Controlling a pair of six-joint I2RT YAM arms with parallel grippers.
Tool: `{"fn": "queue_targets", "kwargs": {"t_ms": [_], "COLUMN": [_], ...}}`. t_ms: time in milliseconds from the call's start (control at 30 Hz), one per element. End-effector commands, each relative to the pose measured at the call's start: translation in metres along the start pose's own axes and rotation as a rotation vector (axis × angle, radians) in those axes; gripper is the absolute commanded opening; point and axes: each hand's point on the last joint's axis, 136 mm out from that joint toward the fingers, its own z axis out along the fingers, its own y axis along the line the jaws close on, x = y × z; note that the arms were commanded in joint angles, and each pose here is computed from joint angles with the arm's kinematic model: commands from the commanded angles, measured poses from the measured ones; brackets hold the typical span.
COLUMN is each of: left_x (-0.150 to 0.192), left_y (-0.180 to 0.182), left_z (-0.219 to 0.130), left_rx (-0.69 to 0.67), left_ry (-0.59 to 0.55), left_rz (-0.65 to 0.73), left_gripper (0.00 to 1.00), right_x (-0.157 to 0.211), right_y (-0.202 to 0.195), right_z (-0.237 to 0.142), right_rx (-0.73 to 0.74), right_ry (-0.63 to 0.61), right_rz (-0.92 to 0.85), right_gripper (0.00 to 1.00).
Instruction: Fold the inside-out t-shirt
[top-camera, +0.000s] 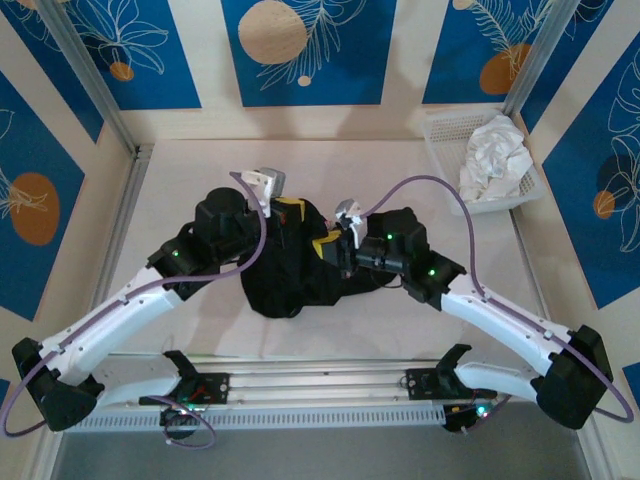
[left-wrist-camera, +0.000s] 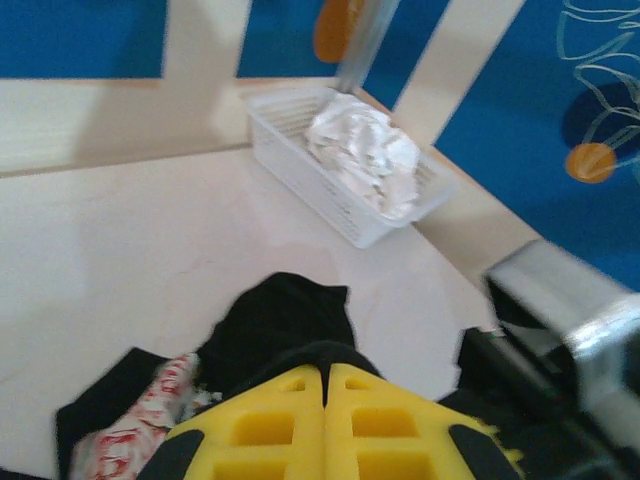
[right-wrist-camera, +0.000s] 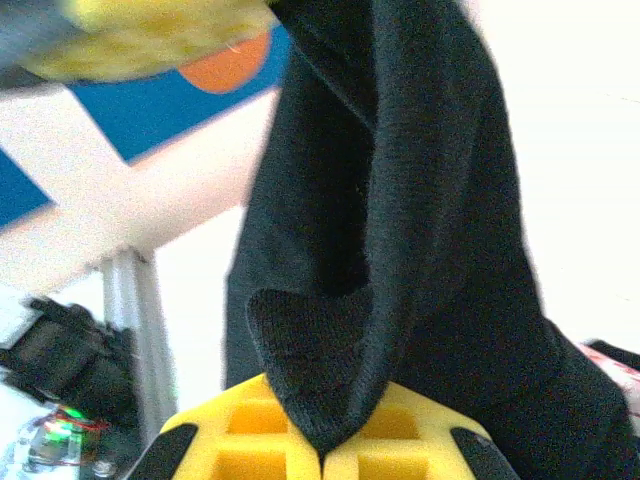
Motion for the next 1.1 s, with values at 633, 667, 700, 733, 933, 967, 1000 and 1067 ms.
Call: {"fn": "queue_targets", "kwargs": {"t_ms": [633,667,700,733,933,967,1000,1067], "left_x": [0.077,0.080,0.085,0.088,0.101,0.100,0.100,0.096], "left_y": [0.006,0.005,0.006,0.007,0.003,0.003,0.003,0.004], "left_z": [-0.005,-0.001,0.003,0.007,0.024,0.026,0.027,0.026], "left_rx": [0.061,0.069,0.067,0.064,0.097,0.101,0.101,0.103], "left_ry": [0.252,0.268,0.286,0.302,0.346,0.345,0.345,0.337], "left_rz": [0.064,0.056,0.050,0.045,0.018,0.017,0.015,0.012], "left_gripper": [0.48,0.49,0.49,0.49,0.37,0.33,0.27,0.15], "right_x": [-0.036,-0.036,-0.037,-0.038,-0.038,-0.038,-0.037,-0.038], "right_y": [-0.005,-0.005,-0.005,-0.005,-0.005,-0.005,-0.005,-0.005], "right_z": [-0.022,-0.023,-0.024,-0.026,-0.034,-0.035,-0.037,-0.041], "right_rx": [-0.164,-0.163,-0.162,-0.158,-0.133,-0.130,-0.125,-0.110], "right_ry": [-0.212,-0.214,-0.217,-0.220,-0.228,-0.229,-0.231,-0.233], "right_rz": [0.183,0.184,0.184,0.182,0.171,0.169,0.166,0.153], "right_gripper": [0.00,0.00,0.00,0.00,0.00,0.00,0.00,0.00]}}
